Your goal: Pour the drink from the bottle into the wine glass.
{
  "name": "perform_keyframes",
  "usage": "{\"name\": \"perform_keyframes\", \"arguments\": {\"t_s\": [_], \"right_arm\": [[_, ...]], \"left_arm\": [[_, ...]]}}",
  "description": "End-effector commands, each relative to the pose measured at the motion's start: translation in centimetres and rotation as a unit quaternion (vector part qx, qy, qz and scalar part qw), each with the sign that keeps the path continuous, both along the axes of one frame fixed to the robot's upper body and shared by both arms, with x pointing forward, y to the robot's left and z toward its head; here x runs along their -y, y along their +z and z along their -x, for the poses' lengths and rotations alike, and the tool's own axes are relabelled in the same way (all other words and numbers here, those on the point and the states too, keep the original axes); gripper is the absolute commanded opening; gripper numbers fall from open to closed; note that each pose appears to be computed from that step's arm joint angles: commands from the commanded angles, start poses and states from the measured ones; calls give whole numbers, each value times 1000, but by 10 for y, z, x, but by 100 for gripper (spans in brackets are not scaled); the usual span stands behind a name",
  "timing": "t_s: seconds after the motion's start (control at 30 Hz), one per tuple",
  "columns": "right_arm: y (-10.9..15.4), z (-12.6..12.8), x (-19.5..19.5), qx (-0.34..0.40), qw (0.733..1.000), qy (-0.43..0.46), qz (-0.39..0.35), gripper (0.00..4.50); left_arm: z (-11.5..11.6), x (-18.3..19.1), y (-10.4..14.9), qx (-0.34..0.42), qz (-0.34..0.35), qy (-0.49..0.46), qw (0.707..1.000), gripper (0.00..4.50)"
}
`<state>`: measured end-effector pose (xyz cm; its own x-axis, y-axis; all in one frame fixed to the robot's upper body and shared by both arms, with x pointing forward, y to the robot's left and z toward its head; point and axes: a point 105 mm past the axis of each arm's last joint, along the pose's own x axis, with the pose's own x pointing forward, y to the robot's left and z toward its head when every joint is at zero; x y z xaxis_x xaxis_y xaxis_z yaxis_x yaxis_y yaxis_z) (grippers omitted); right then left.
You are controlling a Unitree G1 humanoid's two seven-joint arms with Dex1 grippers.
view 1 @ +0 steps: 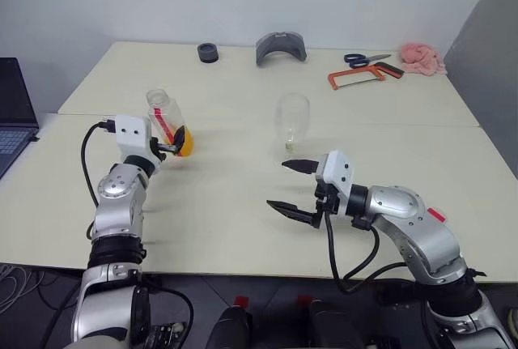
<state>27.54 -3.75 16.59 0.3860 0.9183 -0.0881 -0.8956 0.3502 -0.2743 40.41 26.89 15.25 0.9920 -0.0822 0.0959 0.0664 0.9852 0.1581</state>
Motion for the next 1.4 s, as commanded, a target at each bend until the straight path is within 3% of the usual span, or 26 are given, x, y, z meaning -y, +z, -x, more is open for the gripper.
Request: {"name": "perform_keyframes", "arguments": {"t_s": [0.03,0.27,0.33,0.5,0.63,0.87,1.07,1.4], "right_arm": [[13,2,-4,29,1000,7,-6,450],[17,0,-5,42,999,-2,-7,450],[18,0,-5,44,999,-5,-8,450],[25,-4,2,56,998,-22,-19,450],[37,-9,15,64,996,-50,-37,450],[50,-28,45,80,987,-127,-62,450],[54,-42,81,99,981,-158,-55,450],[57,-43,106,85,980,-168,-65,450]], "left_arm": [[-6,3,13,19,-11,-14,1000,410],[-13,9,15,21,-4,-31,999,201],[-13,11,17,25,-4,-36,999,169],[-11,32,34,53,-46,-69,995,167],[-10,62,59,89,-127,-109,982,167],[-10,109,94,152,-255,-166,940,167],[-13,142,115,210,-365,-204,884,167],[-16,155,132,266,-464,-215,817,167]]}}
